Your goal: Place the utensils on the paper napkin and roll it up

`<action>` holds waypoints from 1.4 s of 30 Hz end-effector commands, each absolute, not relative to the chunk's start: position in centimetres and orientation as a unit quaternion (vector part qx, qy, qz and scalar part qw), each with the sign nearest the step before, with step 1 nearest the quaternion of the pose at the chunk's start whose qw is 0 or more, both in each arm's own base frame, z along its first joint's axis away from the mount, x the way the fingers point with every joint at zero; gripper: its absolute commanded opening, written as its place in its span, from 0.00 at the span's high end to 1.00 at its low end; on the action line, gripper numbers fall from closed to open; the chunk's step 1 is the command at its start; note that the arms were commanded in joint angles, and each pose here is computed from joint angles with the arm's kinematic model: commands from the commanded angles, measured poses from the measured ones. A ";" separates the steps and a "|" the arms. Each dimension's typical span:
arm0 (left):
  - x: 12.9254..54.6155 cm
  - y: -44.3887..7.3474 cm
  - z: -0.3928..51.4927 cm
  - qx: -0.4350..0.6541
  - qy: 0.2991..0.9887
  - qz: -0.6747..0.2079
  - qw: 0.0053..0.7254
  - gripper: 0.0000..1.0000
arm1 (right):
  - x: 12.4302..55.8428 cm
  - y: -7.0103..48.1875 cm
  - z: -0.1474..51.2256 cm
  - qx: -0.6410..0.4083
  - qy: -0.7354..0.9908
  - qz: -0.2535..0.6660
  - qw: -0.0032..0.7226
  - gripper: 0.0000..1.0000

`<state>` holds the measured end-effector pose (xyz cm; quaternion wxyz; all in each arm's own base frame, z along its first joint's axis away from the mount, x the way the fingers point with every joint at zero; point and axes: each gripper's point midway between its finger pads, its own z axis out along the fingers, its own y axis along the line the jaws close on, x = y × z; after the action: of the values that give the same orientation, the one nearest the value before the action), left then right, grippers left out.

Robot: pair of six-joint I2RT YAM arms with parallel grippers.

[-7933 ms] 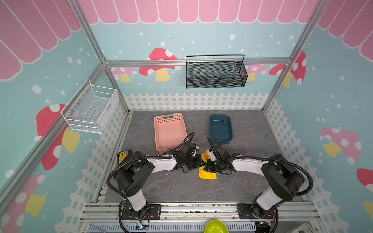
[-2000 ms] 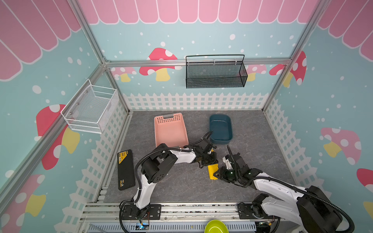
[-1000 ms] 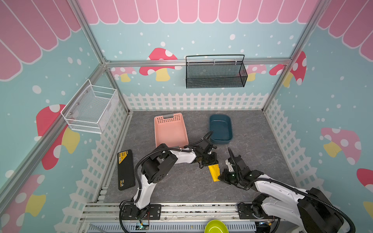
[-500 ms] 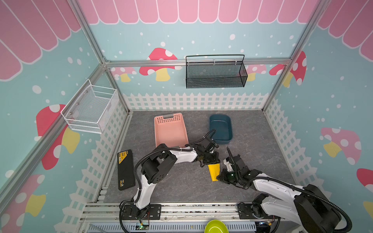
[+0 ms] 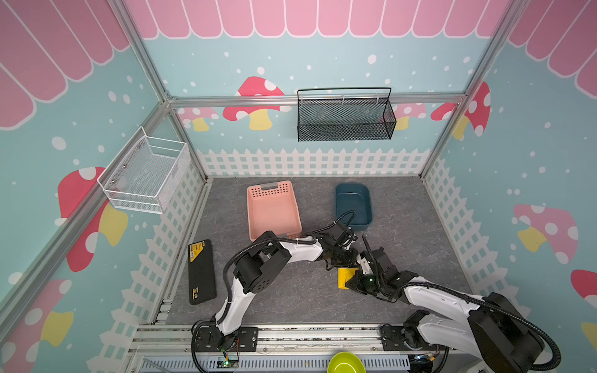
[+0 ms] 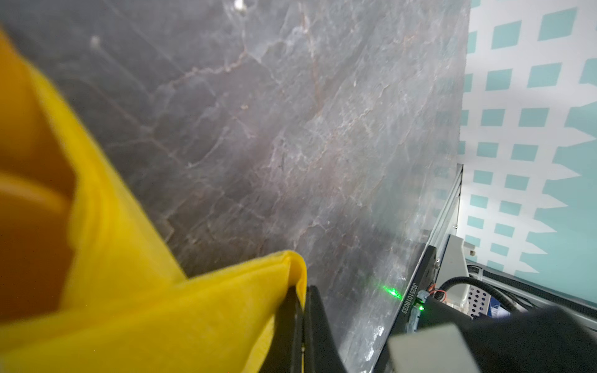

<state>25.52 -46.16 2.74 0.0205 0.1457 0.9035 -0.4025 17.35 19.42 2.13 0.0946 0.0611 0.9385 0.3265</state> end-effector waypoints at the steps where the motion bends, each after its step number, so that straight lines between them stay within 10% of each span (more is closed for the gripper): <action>1: 24.8 -46.1 1.6 0.165 0.907 -0.389 0.000 0.98 | 14.3 16.6 -1.4 0.081 0.963 0.255 0.038 1.00; 35: 24.7 -42.1 -3.4 0.166 0.949 -0.268 -0.009 1.00 | 14.0 14.6 0.9 0.110 0.967 0.222 0.064 1.00; 42: 24.7 -42.2 -3.4 0.168 0.948 -0.270 -0.010 1.00 | 15.9 14.8 3.8 0.098 0.965 0.222 0.104 0.81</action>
<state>25.76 -45.77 2.14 0.0248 0.1817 0.9144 -0.3609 15.44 15.34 2.71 0.0921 0.0968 0.9619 0.2387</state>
